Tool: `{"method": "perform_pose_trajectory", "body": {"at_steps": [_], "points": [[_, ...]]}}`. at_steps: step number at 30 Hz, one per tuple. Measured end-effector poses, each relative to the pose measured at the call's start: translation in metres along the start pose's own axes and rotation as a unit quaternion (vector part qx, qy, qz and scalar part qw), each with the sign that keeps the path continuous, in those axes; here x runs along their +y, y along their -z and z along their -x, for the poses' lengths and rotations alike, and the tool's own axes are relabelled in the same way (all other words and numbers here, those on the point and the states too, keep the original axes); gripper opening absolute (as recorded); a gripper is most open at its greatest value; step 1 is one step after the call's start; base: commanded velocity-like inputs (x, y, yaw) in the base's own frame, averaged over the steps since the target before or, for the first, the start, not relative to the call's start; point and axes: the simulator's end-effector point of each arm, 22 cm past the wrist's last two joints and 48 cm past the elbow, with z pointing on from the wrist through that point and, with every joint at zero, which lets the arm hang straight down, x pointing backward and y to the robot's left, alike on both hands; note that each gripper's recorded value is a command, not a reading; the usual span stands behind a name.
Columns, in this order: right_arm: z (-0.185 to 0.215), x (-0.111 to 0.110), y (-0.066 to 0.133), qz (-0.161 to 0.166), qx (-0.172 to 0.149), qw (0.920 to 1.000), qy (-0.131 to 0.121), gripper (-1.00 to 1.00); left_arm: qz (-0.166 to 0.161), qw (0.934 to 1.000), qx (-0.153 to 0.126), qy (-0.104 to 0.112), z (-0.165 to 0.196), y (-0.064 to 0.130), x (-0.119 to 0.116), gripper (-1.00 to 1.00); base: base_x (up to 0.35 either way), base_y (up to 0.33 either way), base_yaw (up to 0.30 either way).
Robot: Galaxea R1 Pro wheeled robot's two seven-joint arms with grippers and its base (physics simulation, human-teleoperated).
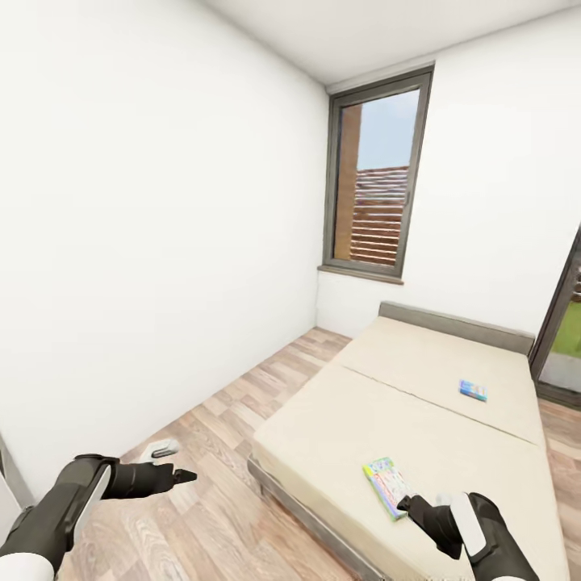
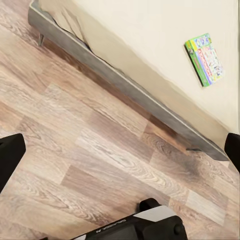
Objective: Put all the toys in the child's room - the three board games (two on the bed and one on the table), the two jigsaw puzzles on the table, and the tennis ball on the table - inside the toy box on the table in the child's room.
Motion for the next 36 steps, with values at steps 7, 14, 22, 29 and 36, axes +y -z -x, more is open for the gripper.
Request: {"method": "perform_pose_trajectory", "body": {"at_steps": [7, 14, 22, 29, 36], "points": [[-0.0007, -0.0007, -0.0007, -0.001, 0.000, 1.0000, 0.000, 1.00, 0.001, 1.0000, 0.000, 0.000, -0.0001, 0.0003, 0.0006, 1.00, 0.000, 0.000, -0.280], [-0.0014, 0.0002, -0.0010, 0.000, 0.000, 1.0000, 0.000, 1.00, 0.001, 1.0000, 0.000, 0.000, 0.0000, 0.0003, 0.0007, 1.00, 0.000, 0.000, -0.280], [0.0062, -0.0005, -0.0008, -0.001, -0.016, 0.9999, -0.003, 1.00, 0.003, 1.0000, 0.000, 0.000, 0.0001, 0.0010, 0.0022, 1.00, 0.000, 0.000, -0.280], [0.0075, -0.0007, -0.0008, -0.002, -0.019, 0.9998, -0.002, 1.00, 0.003, 1.0000, 0.000, 0.000, 0.0004, 0.0014, 0.0028, 1.00, 0.000, 0.000, -0.280], [0.0071, 0.0001, -0.0010, -0.001, -0.019, 0.9998, -0.002, 1.00, 0.003, 1.0000, 0.000, 0.000, 0.0003, 0.0015, 0.0027, 1.00, 0.000, 0.000, -0.280]]}}
